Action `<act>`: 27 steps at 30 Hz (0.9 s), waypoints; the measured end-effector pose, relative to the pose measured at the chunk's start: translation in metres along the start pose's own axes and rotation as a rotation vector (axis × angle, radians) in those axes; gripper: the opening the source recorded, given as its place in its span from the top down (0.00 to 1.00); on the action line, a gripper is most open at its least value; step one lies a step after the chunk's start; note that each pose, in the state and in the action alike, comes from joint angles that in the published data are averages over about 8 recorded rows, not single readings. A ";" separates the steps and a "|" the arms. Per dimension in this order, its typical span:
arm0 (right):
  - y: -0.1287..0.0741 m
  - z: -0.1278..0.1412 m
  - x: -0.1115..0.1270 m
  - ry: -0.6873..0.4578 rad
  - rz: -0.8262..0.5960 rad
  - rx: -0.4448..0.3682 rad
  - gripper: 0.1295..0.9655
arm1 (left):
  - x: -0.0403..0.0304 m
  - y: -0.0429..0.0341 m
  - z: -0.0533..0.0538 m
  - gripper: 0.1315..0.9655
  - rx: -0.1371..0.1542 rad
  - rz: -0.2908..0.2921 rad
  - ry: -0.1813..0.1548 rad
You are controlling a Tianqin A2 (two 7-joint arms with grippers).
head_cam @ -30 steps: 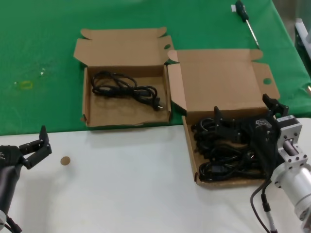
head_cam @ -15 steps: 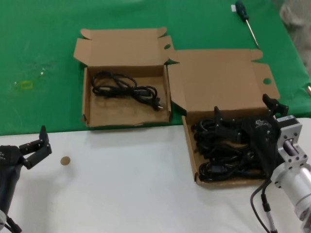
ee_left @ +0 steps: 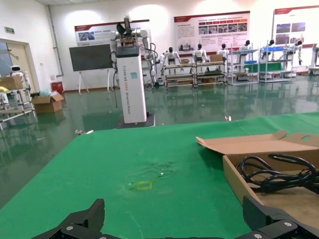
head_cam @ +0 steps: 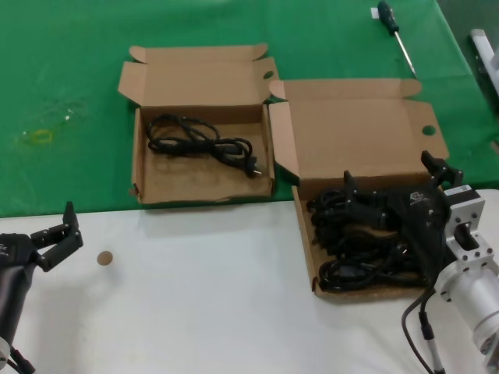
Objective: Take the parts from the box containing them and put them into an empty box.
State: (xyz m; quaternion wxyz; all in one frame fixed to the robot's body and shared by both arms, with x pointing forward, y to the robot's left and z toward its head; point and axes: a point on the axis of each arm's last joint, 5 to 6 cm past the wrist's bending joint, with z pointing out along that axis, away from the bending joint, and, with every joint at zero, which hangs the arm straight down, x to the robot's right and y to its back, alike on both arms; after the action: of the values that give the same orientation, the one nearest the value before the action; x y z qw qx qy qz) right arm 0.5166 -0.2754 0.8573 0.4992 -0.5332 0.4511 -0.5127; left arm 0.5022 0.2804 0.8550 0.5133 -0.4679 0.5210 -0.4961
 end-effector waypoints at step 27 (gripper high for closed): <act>0.000 0.000 0.000 0.000 0.000 0.000 0.00 | 0.0000 0.0000 0.000 0.00 0.000 0.000 0.000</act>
State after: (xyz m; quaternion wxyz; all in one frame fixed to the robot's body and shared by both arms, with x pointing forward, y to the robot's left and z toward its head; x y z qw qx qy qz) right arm 0.5166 -0.2754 0.8573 0.4992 -0.5332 0.4511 -0.5127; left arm 0.5022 0.2804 0.8550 0.5133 -0.4679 0.5210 -0.4961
